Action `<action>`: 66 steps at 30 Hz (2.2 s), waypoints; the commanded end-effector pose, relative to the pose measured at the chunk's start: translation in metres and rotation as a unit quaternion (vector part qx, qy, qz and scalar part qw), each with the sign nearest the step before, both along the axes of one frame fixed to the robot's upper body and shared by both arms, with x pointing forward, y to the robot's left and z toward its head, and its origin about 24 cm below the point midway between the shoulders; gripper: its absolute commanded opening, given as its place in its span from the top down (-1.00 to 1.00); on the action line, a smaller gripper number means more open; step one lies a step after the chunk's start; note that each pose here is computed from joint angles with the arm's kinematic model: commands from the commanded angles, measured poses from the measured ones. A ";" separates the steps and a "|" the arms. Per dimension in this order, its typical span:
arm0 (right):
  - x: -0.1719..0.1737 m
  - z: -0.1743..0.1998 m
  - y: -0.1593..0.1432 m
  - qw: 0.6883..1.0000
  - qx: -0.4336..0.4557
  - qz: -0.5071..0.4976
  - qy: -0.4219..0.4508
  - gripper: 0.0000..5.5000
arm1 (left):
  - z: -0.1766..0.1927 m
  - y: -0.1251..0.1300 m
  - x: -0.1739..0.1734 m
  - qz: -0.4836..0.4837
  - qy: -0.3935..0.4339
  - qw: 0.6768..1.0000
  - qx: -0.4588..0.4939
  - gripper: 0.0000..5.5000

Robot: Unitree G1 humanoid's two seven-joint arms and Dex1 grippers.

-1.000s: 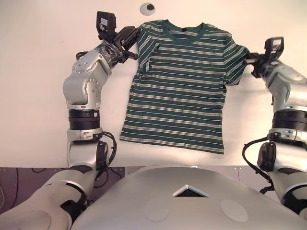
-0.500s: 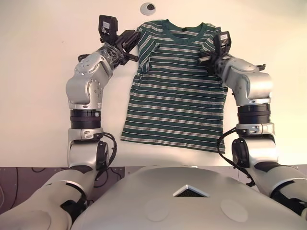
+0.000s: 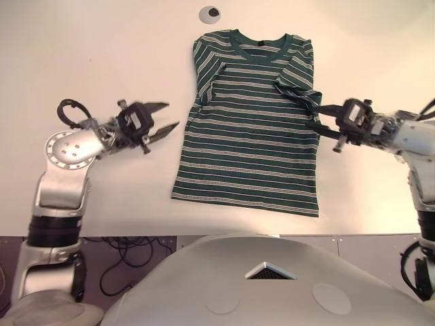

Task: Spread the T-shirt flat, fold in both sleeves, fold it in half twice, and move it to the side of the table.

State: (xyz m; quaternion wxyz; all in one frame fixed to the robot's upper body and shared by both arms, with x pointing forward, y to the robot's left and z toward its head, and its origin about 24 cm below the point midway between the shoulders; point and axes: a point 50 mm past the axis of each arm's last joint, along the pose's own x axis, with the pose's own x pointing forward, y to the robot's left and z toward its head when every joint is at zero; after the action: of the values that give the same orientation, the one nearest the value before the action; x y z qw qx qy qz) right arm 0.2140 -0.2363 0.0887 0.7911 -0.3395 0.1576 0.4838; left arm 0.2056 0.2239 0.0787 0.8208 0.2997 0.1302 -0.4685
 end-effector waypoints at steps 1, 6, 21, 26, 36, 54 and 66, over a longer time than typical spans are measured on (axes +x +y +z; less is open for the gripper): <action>-0.030 -0.016 -0.039 0.990 -0.108 0.091 0.020 0.47 | -0.005 0.018 -0.028 -0.097 0.046 0.991 0.082 0.04; -0.069 -0.045 -0.056 0.961 -0.171 0.214 0.021 0.47 | -0.024 0.013 -0.053 -0.194 0.067 0.969 0.139 0.04; -0.094 -0.045 -0.010 0.922 -0.128 0.361 -0.062 0.47 | -0.047 -0.003 -0.051 -0.326 0.008 0.921 0.212 0.04; -0.108 -0.041 0.012 0.901 -0.139 0.404 -0.073 0.59 | -0.054 -0.015 -0.054 -0.354 0.021 0.913 0.203 0.31; -0.086 -0.030 0.018 0.955 -0.138 0.263 0.014 1.00 | -0.052 -0.013 -0.047 -0.316 0.083 0.930 0.171 0.83; -0.010 0.025 0.011 0.967 0.163 -0.008 0.197 1.00 | -0.004 -0.019 -0.038 -0.160 0.217 0.962 -0.040 1.00; 0.089 -0.003 0.012 0.957 0.235 -0.152 0.076 1.00 | 0.018 -0.027 0.079 0.127 0.169 0.955 -0.208 1.00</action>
State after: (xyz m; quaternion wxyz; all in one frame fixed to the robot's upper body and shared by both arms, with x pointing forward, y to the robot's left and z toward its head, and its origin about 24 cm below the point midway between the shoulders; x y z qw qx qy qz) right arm 0.2881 -0.2329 0.0816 0.8905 -0.0703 0.1698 0.4163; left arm 0.2713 0.1977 0.0976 0.8706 0.0153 0.1968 -0.4506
